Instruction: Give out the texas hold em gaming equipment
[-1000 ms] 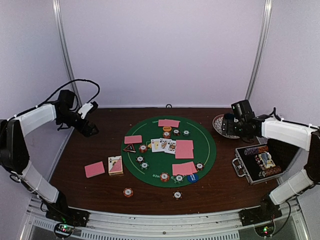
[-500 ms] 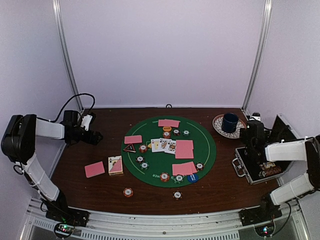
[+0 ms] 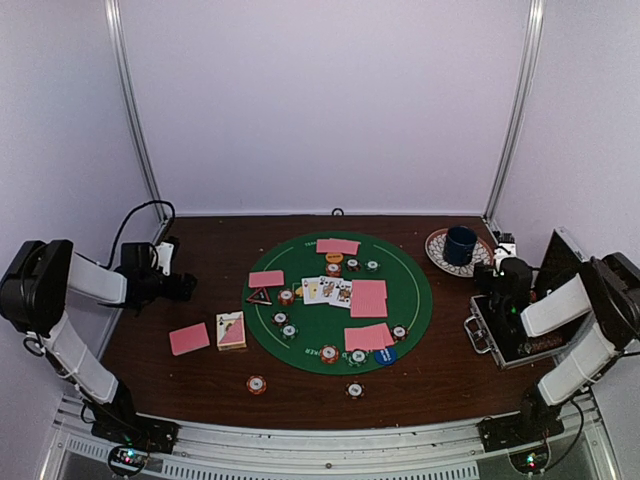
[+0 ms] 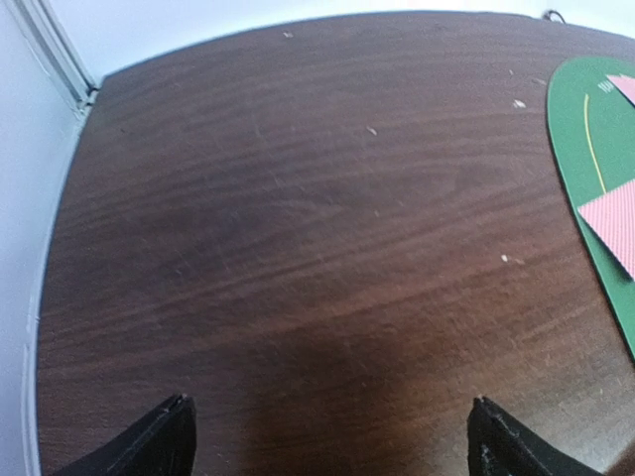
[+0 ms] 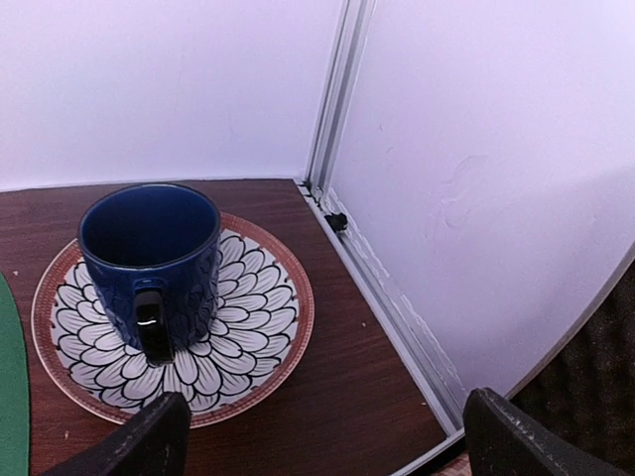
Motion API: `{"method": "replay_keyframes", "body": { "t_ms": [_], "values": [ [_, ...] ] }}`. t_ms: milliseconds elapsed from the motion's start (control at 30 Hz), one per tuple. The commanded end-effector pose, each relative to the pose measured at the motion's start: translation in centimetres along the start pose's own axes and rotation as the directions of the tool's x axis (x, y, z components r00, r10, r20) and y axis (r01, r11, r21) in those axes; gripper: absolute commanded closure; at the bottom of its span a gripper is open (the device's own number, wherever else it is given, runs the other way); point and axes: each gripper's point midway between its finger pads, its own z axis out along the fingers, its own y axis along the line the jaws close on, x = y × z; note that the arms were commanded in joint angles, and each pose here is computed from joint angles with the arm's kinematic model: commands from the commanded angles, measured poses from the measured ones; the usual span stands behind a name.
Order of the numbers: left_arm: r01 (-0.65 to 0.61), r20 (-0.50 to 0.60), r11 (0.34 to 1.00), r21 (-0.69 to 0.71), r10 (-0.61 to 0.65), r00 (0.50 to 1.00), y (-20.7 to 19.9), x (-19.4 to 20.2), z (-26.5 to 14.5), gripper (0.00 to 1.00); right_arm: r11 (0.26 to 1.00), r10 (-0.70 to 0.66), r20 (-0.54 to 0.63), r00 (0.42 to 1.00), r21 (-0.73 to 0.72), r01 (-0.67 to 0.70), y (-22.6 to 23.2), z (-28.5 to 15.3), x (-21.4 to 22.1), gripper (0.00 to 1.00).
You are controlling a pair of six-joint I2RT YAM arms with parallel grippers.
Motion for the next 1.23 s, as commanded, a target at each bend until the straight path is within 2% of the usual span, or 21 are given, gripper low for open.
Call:
{"method": "replay_keyframes", "body": {
  "t_ms": [0,33,133,233,267,300,333,400,467,1200],
  "values": [
    [0.013,0.115,0.997,-0.079,-0.004,0.993,1.5,-2.9,-0.8,0.02,0.995,0.019,0.083,0.996,-0.102,-0.010,1.1,0.0,-0.5,0.00],
    [0.014,0.123,0.997,-0.082,-0.004,0.992,1.6,-2.9,-0.9,0.02,0.996,0.016,0.113,0.993,-0.085,-0.006,1.0,0.2,-1.1,0.01],
    [0.011,0.172,0.996,-0.089,0.004,0.985,1.4,-3.0,-1.6,0.02,0.997,0.022,0.041,0.999,-0.080,-0.019,1.0,1.1,-0.7,0.01],
    [0.007,0.234,0.995,-0.103,0.017,0.972,1.3,-2.8,-2.7,0.03,0.997,0.031,0.027,0.999,-0.078,-0.029,0.7,1.5,-0.5,0.01],
    [0.007,0.232,0.995,-0.102,0.017,0.973,0.9,-1.2,-2.9,0.02,0.996,0.035,0.027,0.999,-0.079,-0.033,0.7,1.5,-0.5,0.01],
    [-0.005,0.315,0.995,-0.098,0.036,0.949,0.5,-1.5,-3.6,0.03,0.996,0.036,0.036,0.999,-0.079,-0.033,0.7,1.5,-0.6,0.01],
    [-0.035,0.341,0.997,-0.076,0.059,0.938,-0.2,-1.9,-4.2,0.02,0.996,0.036,0.036,0.999,-0.079,-0.033,0.7,1.6,-0.6,0.00],
    [-0.058,0.321,0.997,-0.057,0.073,0.944,-0.5,-1.8,-3.7,0.03,0.996,0.036,0.032,0.999,-0.079,-0.034,0.6,1.5,-0.6,0.00],
    [-0.018,0.287,0.996,-0.089,0.043,0.957,0.3,-1.7,-3.3,0.03,0.996,0.034,0.043,0.998,-0.080,-0.031,0.6,1.4,-0.6,0.00],
    [-0.013,0.300,0.995,-0.095,0.041,0.953,0.4,-1.8,-3.4,0.02,0.995,0.041,0.029,0.999,-0.091,-0.038,0.7,1.7,-0.6,0.01]
  ]
}}
